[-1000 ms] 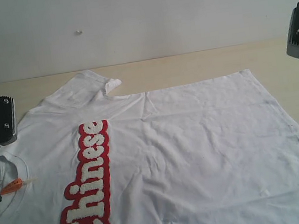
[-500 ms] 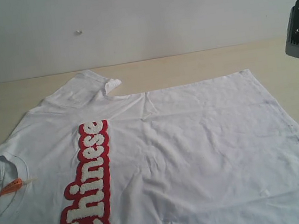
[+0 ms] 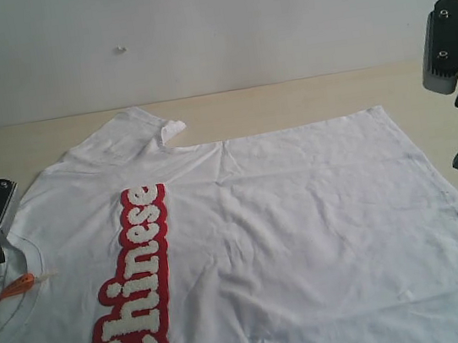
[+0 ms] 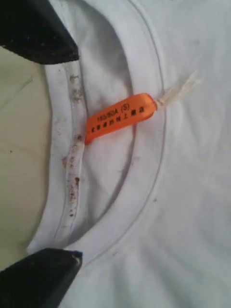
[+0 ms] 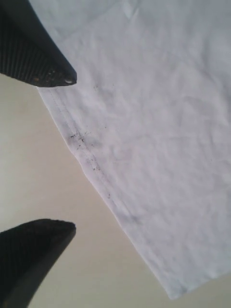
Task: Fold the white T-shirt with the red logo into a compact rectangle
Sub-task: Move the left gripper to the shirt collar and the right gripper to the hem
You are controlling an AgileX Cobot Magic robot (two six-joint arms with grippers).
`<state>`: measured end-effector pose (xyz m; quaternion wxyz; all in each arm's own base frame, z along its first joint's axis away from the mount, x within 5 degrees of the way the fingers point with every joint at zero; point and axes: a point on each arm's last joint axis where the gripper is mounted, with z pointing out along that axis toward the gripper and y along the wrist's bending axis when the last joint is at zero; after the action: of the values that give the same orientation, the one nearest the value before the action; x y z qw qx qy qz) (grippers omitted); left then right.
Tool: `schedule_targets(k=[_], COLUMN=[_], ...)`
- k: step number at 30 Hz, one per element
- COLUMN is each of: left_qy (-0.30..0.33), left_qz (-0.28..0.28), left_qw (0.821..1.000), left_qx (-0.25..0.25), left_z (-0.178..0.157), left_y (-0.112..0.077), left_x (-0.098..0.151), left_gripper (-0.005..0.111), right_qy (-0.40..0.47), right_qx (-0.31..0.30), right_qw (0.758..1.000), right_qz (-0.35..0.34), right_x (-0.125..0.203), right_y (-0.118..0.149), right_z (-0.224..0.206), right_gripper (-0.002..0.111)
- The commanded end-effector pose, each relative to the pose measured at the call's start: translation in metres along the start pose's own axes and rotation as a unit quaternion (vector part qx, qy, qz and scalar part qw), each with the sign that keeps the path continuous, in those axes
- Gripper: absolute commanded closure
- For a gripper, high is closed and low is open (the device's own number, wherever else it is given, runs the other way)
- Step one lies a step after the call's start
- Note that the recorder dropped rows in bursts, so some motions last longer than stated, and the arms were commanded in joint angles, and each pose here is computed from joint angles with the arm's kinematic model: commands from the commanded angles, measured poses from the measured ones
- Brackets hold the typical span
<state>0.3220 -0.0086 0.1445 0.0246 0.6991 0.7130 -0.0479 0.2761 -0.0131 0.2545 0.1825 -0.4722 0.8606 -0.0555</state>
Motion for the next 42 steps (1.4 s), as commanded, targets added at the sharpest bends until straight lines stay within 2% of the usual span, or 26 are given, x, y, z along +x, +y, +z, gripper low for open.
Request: schedule_targets(k=[1,5,15,23,27,36,40,42], left_qy=[0.000,0.000,-0.002,-0.001,-0.001,-0.003,-0.029,-0.043], left_qz=[-0.013,-0.022,-0.029,-0.025,-0.004,-0.010,-0.024,-0.017], left_qw=[1.000,1.000,0.999,1.000,1.000,1.000,0.999,0.999], left_qx=[-0.015,-0.022,0.017,0.009,0.004,-0.027,-0.036,-0.025], left_z=[0.003,0.003,0.027,0.026,0.026,0.017,0.014,0.015], left_y=[0.003,0.005,0.005,0.007,0.008,0.010,0.011,0.010], left_x=[0.009,0.016,0.019,0.018,0.018,0.016,0.011,0.009], left_gripper=[0.002,0.002,0.002,0.002,0.002,0.002,0.002,0.002], right_qy=[0.009,0.014,0.014,0.010,0.010,0.005,0.003,0.003], right_qx=[-0.014,-0.021,-0.030,-0.019,-0.018,-0.014,-0.008,-0.008], right_qw=[1.000,1.000,0.999,1.000,1.000,1.000,1.000,1.000], right_qz=[-0.012,-0.012,-0.011,-0.013,-0.013,-0.010,-0.010,-0.010], right_x=[0.001,0.001,0.001,0.000,0.000,-0.001,-0.002,-0.002], right_y=[-0.001,-0.003,-0.006,-0.009,-0.009,-0.010,-0.011,-0.011], right_z=[0.011,0.023,0.040,0.041,0.041,0.041,0.041,0.041], right_gripper=[0.036,0.036,0.036,0.036,0.036,0.036,0.036,0.036])
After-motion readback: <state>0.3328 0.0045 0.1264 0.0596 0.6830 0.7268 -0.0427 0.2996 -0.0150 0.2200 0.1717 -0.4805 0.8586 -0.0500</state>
